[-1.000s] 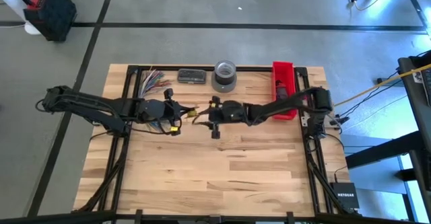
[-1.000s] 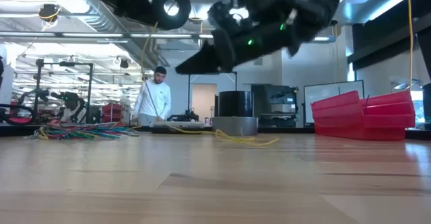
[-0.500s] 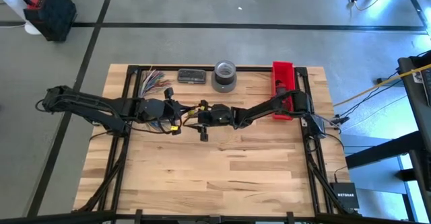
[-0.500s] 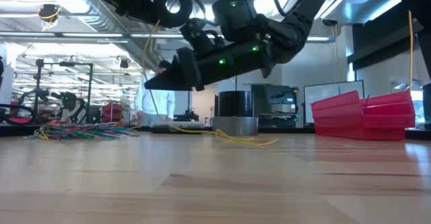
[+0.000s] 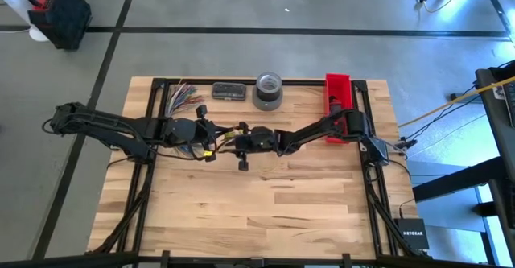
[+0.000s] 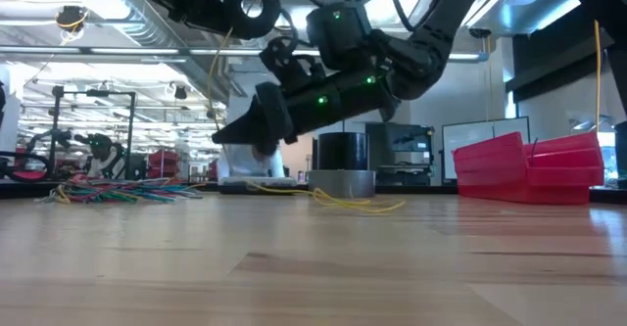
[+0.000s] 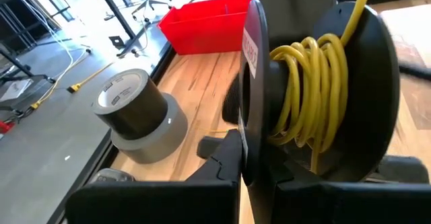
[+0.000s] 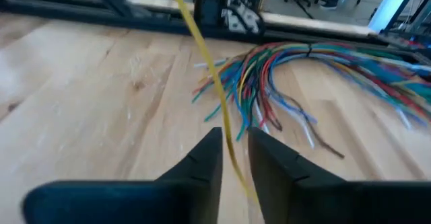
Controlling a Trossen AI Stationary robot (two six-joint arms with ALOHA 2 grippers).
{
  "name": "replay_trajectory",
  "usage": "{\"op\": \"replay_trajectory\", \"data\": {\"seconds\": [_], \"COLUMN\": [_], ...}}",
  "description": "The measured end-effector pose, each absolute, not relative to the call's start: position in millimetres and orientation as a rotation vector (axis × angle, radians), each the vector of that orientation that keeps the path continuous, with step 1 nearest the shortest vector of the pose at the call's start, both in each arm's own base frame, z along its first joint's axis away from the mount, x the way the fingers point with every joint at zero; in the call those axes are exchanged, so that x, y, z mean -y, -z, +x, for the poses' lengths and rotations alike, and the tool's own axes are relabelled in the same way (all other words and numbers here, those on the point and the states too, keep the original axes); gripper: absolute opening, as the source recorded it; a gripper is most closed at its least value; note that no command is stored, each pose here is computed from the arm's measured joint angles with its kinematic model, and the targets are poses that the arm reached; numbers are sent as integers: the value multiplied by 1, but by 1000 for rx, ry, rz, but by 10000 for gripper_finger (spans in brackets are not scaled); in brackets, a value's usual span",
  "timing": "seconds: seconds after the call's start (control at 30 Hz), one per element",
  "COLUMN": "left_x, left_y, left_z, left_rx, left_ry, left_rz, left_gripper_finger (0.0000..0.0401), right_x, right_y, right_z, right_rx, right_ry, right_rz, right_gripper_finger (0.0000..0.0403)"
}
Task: Coil cords
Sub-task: Coil the yellow wire onto the spool
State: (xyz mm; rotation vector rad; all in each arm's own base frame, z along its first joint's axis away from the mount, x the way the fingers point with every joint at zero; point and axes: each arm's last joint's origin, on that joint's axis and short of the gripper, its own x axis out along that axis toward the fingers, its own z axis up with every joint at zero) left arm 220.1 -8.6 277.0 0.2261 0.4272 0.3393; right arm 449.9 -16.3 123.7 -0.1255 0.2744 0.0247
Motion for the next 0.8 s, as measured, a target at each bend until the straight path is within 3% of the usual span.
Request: {"op": "replay_trajectory", "data": {"seconds": [0.2, 0.57, 0.8], "left_x": [9, 7, 12], "left_y": [-277, -276, -280], "left_z": [220, 208, 202], "left_rx": [-433, -496, -485], "left_ry": [-338, -389, -367], "left_rz": [232, 262, 271], "left_gripper_finger": [0, 0, 0], "right_x": [17, 24, 31], "right_y": [-135, -184, -187], "right_z": [448, 415, 390], "right_rx": [-285, -581, -607], "right_ry": [-31, 205, 309], "right_rz": [-173, -363, -391], "right_gripper_finger": [10, 6, 4]}}
